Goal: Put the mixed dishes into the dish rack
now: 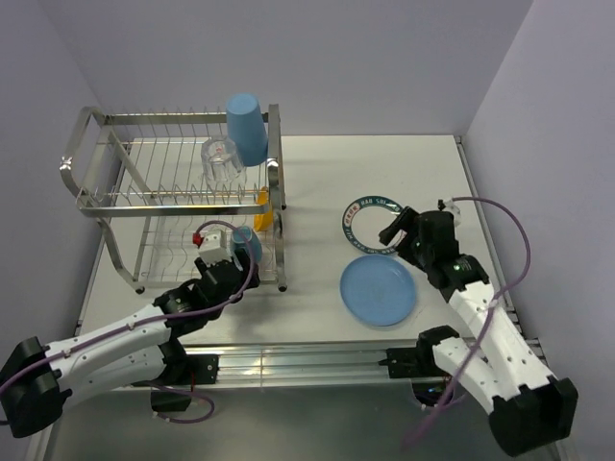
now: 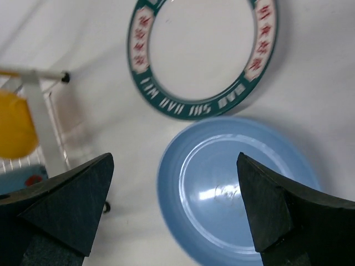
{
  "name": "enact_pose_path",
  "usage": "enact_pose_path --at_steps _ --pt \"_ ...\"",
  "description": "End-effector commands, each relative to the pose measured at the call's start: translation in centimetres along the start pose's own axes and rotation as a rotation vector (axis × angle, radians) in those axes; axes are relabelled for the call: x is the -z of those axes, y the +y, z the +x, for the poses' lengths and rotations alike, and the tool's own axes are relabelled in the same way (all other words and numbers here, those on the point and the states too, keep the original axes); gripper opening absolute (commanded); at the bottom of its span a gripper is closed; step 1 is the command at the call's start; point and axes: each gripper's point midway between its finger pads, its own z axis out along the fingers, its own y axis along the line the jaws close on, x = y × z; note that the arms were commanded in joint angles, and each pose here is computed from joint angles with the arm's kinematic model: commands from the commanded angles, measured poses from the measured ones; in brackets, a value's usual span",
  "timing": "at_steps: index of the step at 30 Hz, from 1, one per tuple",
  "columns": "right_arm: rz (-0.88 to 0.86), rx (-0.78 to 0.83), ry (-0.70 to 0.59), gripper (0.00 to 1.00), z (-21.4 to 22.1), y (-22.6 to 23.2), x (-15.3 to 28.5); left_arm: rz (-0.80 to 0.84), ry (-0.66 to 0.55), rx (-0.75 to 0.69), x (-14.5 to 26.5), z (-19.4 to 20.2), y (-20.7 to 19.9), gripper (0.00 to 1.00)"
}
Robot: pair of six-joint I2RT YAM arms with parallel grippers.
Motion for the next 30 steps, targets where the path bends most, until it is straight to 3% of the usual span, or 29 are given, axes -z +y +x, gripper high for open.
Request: enact_pose_path --at_steps 1,6,18,25,29,30 --pt "-0.066 0.009 0.048 0.99 -0.8 -0.4 -2.0 0.035 -0.012 0.056 1.0 -0.7 -0.2 0.78" --pt "0.048 -0.073 0.092 0.98 -0.7 -4.8 -6.3 0.112 -0.045 0.119 3.1 -2.9 -1.2 0.78" --pt "0.056 -0.144 0.19 0.92 2.2 -7.5 -11.9 0.316 -0.003 0.198 7.4 -5.0 -4.0 0.76" --pt "-0.021 -0.255 0.24 0.77 2.8 -6.3 -13.8 0.417 0.011 0.22 8.8 -5.4 -5.5 0.73" --pt "-0.009 -0.288 0.255 0.74 2.6 -6.1 -14.5 0.434 0.008 0.224 9.3 -5.8 -5.6 0.73" --pt "-0.011 -0.294 0.25 0.69 2.4 -6.0 -14.6 0.435 0.009 0.224 9.3 -5.8 -5.6 0.73"
